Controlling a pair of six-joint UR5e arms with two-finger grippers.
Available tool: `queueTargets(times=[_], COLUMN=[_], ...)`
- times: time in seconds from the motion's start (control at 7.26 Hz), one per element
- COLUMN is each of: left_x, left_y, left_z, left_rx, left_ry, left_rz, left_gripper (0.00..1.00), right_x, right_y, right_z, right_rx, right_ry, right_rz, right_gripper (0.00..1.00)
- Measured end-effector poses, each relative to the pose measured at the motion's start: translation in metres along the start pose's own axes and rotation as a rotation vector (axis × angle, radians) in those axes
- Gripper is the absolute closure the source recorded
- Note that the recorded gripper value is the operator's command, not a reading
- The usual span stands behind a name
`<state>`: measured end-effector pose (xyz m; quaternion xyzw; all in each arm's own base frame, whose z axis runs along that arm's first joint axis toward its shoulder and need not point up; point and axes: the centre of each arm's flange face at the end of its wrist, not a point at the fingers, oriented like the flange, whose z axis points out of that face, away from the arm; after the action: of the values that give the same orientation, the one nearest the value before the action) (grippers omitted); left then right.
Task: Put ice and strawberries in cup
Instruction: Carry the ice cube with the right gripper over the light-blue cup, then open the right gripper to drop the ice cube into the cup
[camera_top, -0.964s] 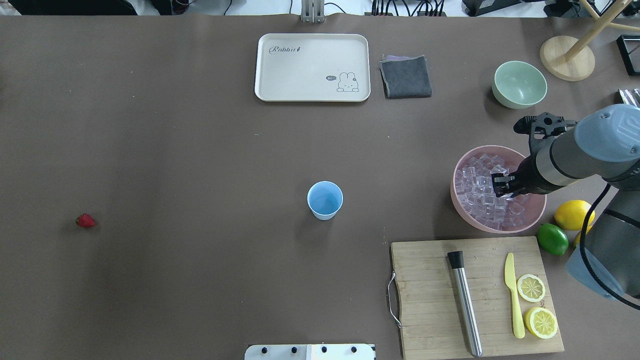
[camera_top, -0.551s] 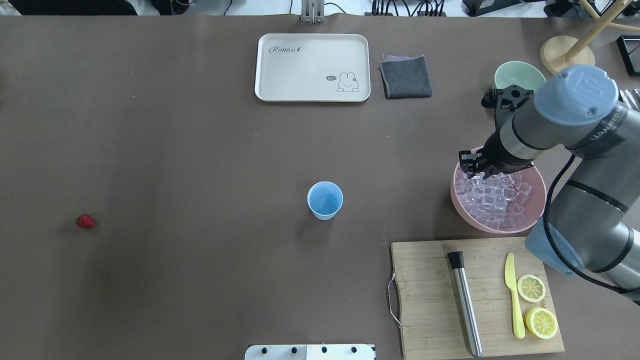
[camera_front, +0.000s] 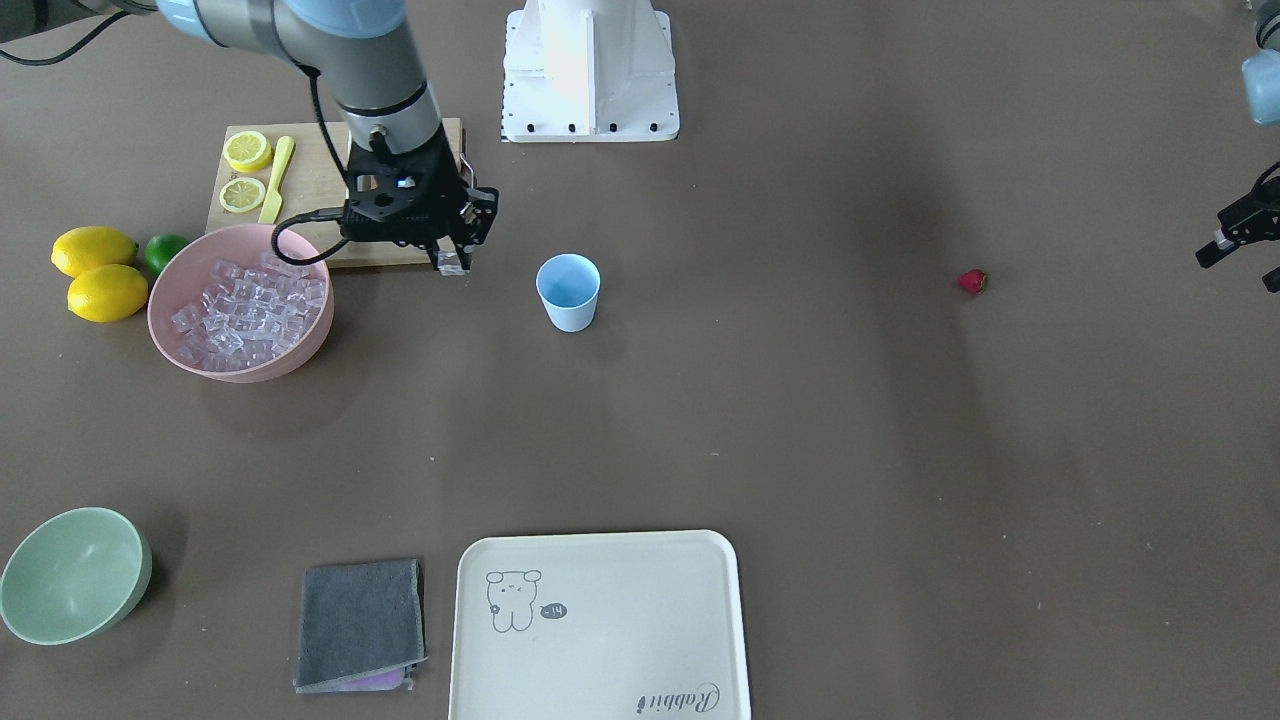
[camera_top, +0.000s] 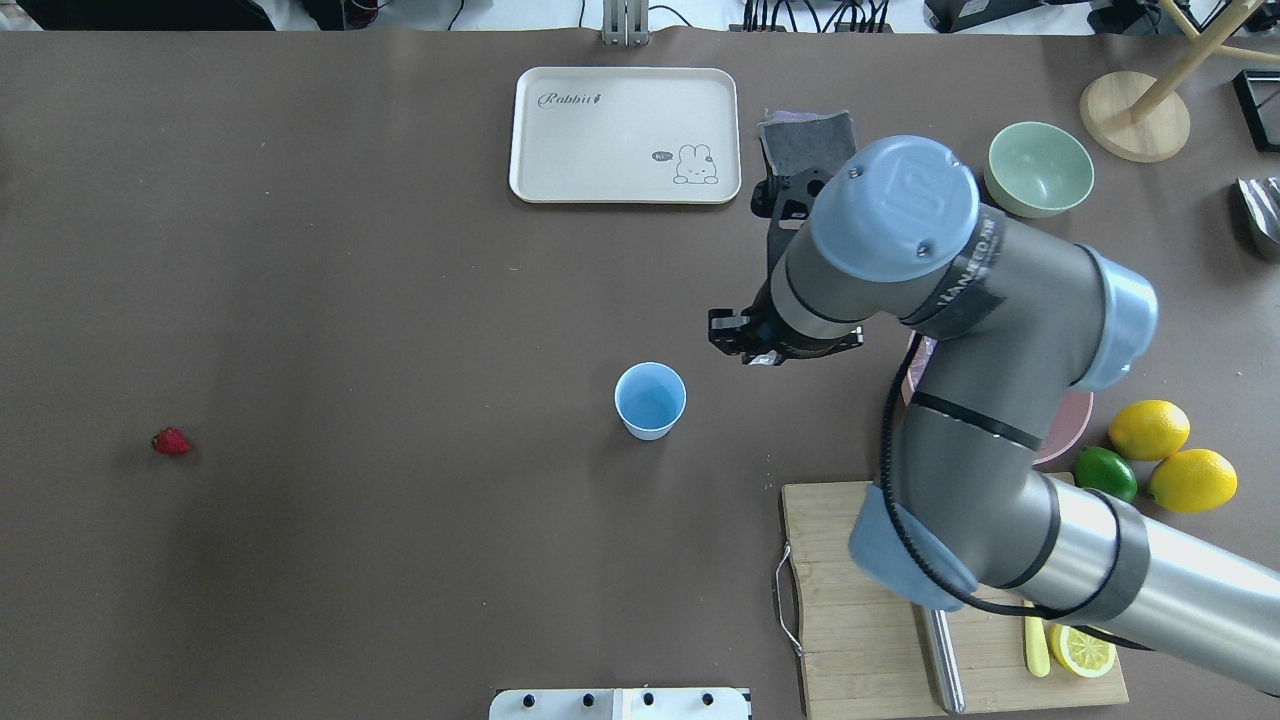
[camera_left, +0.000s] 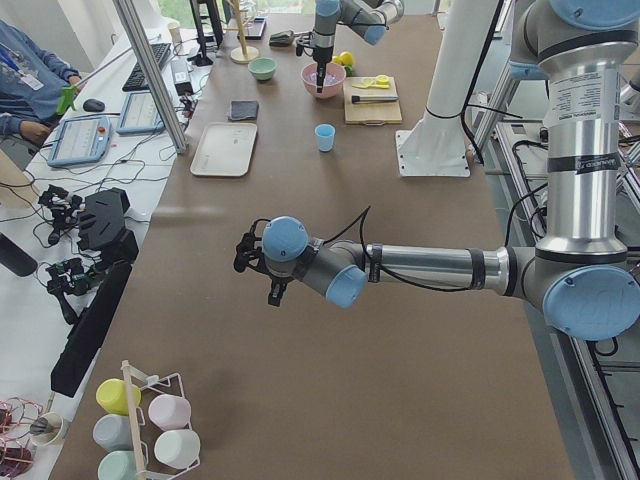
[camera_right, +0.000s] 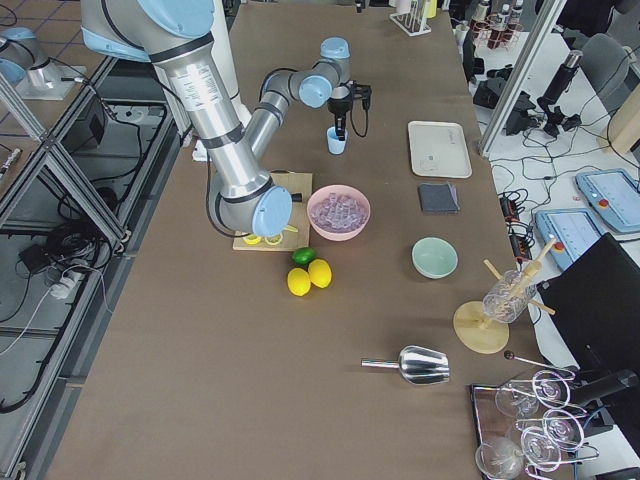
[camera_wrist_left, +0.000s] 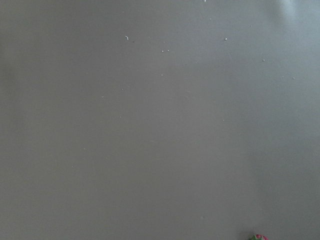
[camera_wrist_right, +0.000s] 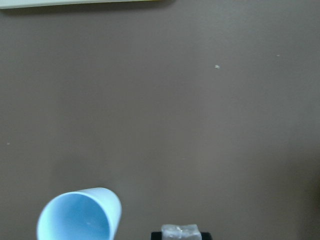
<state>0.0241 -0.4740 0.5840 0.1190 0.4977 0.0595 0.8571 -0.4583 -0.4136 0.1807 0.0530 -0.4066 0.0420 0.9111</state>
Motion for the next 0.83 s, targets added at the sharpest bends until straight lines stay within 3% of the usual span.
queueTargets(times=[0.41,0.83], left_x=[-0.003,-0.005], left_y=[0.001,0.002], left_z=[0.003,0.004], left_rx=[-0.007,-0.010], left_ry=[-0.001,0.000], left_rz=[-0.005,-0.009], left_gripper=[0.02,0.02], right_x=[-0.088,-0.097], right_y=[0.011,0.010], right_z=[0.017,0.040], right_rx=[0.043,0.071], right_ry=[-0.022,-0.044], right_rz=[0.058,0.062], right_gripper=[1.00,1.00])
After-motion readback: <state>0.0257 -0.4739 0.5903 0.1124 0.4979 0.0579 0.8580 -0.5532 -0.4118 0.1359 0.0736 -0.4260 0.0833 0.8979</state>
